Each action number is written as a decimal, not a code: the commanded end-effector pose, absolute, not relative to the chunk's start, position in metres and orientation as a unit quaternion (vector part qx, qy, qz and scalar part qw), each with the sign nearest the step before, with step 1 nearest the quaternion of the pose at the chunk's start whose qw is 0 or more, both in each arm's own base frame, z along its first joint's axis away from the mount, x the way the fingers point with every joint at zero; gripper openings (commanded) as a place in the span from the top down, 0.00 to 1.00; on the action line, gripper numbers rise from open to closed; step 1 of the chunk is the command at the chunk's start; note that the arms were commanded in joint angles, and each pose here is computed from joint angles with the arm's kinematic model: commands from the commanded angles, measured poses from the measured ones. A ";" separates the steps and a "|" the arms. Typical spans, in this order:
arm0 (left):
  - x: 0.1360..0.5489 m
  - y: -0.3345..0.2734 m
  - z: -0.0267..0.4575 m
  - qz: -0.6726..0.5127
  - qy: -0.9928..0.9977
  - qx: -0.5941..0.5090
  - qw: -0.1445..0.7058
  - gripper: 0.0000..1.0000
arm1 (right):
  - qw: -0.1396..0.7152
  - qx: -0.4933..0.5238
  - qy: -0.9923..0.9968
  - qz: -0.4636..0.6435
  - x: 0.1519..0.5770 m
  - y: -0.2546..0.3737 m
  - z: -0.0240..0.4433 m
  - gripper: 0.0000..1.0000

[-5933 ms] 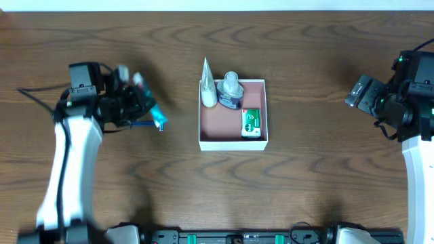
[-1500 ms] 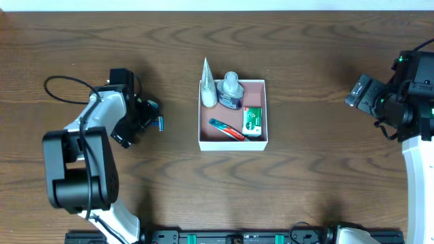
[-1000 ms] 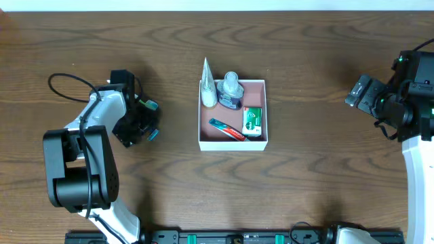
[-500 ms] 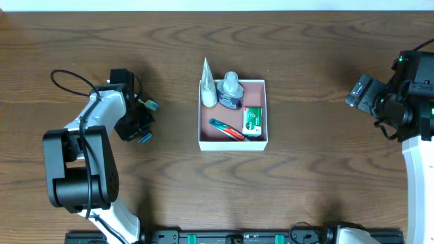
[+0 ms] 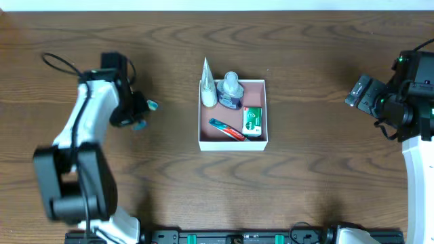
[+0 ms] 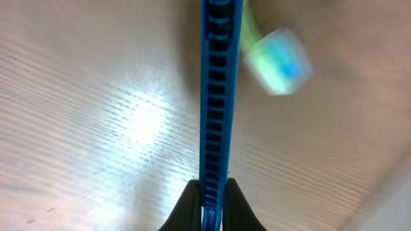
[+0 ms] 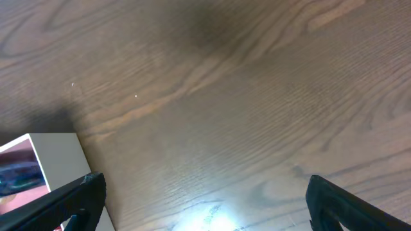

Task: Pack container
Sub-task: 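Return the left gripper to the blue razor and grasp it, then carry the blue razor into the box and release it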

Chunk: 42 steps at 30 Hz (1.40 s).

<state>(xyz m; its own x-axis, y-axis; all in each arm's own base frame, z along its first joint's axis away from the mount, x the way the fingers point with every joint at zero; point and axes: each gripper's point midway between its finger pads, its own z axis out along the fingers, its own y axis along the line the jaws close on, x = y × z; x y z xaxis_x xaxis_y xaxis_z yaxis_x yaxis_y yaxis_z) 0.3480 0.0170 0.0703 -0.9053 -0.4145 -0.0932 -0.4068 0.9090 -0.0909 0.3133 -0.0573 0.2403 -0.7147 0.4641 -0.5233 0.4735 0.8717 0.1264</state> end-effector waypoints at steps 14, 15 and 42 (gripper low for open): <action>0.318 -0.119 0.309 -0.161 0.894 0.133 0.395 0.94 | 0.288 0.265 0.920 -0.015 0.312 -0.063 0.246 0.01; 0.312 -0.134 0.313 -0.162 0.884 0.177 0.402 0.94 | 0.288 0.265 0.920 -0.015 0.312 -0.063 0.246 0.01; 0.300 -0.246 0.146 0.040 0.718 0.665 0.202 0.94 | 0.288 0.265 0.920 -0.015 0.312 -0.063 0.246 0.01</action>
<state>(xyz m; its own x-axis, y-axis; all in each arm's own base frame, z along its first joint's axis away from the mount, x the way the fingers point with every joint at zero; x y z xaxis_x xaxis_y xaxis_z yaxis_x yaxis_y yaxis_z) 0.2900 -0.2594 0.1542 -0.0459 0.9432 -0.3290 0.9541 0.1389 0.2651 0.3133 -0.0573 0.2403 -0.7145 0.4644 -0.5232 0.4738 0.8715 0.1266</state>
